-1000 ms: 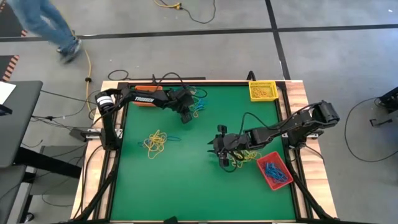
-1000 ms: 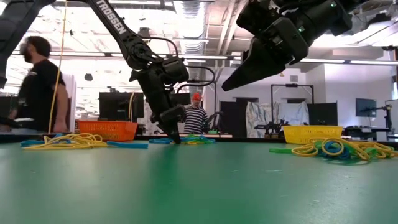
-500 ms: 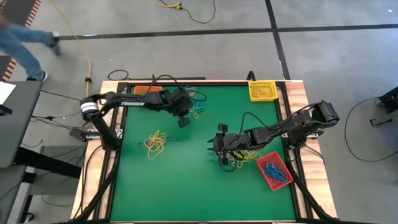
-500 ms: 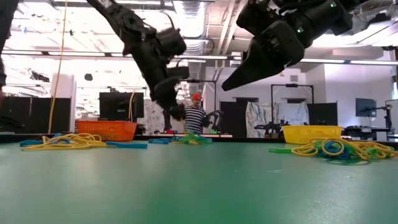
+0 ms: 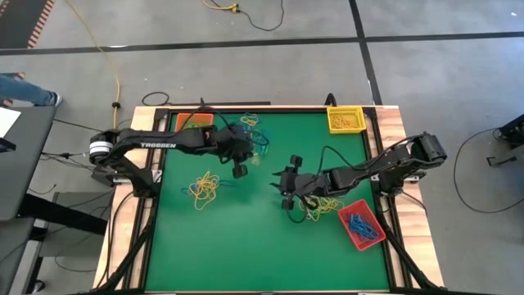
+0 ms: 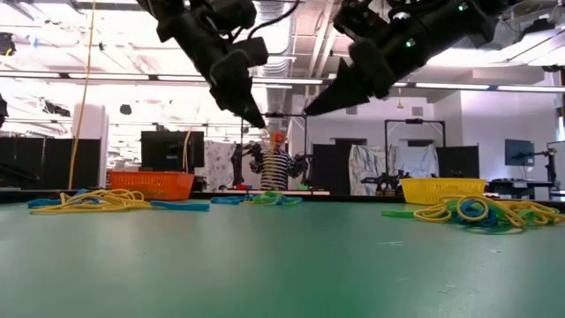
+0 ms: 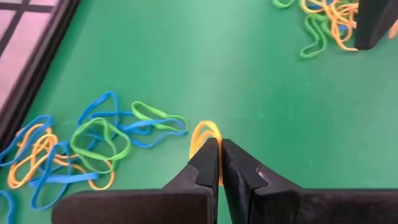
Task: Sort rubber bands into baskets
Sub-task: Put the yellow rubber band into the yellow bin
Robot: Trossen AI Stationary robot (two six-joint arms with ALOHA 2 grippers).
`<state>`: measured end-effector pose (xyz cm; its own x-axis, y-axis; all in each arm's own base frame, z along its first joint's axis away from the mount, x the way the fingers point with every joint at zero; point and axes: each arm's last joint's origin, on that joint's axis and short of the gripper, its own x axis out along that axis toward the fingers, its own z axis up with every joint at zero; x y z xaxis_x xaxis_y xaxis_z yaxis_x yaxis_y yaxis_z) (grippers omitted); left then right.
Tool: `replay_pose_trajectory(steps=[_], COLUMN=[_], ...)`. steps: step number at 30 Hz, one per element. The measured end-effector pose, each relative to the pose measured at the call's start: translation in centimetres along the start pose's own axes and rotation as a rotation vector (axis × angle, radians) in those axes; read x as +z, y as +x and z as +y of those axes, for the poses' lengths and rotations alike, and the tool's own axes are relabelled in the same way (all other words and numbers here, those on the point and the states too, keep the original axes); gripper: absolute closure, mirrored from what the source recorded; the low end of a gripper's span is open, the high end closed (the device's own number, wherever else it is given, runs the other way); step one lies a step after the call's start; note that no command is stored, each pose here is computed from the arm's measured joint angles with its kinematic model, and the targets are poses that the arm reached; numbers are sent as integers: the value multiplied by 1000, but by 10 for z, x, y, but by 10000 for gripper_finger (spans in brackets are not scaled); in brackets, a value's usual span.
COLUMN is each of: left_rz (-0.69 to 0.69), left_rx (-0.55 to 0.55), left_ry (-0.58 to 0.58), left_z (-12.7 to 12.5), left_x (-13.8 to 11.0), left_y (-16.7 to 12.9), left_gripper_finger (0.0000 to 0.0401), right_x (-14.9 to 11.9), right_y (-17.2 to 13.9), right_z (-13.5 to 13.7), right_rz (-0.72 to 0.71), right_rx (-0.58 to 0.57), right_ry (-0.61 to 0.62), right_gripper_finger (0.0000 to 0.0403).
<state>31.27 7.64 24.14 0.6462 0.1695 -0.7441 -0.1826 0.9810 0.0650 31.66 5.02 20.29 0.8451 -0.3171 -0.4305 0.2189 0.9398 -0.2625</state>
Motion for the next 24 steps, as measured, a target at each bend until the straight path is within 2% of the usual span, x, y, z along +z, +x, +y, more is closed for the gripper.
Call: replay_pose_trajectory(steps=[8,15,24], left_rz=[-12,-68,-96], left_rx=[-16,-46,-81], left_ry=[43,85,129], left_z=[-20,-36,-53], left_x=[3,18,27], left_y=[-1,-10,-18], left_gripper_finger=[401,401,401], right_x=[2,-11,-16], right_y=[5,25,33], right_z=[-3,2,-3], right_rz=[-32,-16,-10], right_rx=[-14,-14,-137], right_ry=[31,32,40], right_gripper_finger=[232,232,232])
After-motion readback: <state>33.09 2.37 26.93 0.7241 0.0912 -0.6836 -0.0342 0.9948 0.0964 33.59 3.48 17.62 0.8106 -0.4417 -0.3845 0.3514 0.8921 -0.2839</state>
